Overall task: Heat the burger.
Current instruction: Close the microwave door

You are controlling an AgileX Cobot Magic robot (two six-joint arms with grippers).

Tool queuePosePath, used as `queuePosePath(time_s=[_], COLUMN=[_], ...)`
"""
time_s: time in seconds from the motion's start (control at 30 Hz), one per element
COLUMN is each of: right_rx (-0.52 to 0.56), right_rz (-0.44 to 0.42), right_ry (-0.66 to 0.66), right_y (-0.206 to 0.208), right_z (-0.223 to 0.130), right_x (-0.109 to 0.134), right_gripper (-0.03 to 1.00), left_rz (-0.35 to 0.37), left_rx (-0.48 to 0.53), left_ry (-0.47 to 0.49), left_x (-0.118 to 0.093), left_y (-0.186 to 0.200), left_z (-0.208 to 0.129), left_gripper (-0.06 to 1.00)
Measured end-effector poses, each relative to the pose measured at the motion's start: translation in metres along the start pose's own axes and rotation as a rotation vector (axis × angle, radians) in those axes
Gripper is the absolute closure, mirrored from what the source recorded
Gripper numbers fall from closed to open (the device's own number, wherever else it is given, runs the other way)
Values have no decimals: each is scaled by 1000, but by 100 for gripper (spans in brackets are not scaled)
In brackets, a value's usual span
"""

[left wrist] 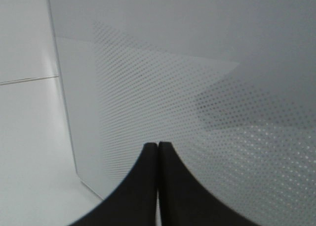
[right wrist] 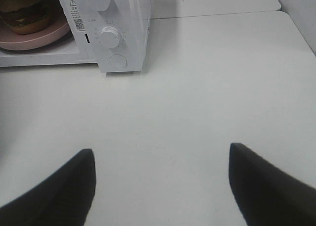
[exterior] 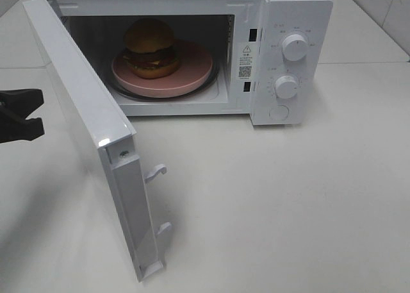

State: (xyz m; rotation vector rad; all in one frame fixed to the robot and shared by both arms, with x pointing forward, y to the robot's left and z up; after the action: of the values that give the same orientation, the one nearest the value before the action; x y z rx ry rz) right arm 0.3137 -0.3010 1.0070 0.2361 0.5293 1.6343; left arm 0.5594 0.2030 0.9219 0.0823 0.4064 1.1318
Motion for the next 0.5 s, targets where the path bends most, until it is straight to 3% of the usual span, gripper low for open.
queuePosePath(time_s=[0.5], right_rx=[0], right_rz=[0], right_ry=[0], right_y=[0], right_z=[0], right_x=[0], right_gripper=[23], left_rz=[-32], left_rx=[-41], left_ry=[2], left_x=[-29], left_y=[-17], left_z=[10], left_gripper=[94])
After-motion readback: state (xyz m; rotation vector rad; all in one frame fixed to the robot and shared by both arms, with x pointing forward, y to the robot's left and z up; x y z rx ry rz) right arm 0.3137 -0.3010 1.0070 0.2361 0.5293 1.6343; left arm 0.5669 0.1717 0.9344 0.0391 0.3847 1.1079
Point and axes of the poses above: a point on each arm's last joint axis where the gripper is mounted, y pointing back along that axis away from the gripper, x along the wrist's bending axis when the last joint is at zero, z = x × y, the point moved 9 cm from there along -y, pointing out along that axis toward the gripper, and after that the axes turned 12 degrees about y, right-handed, at the moved point
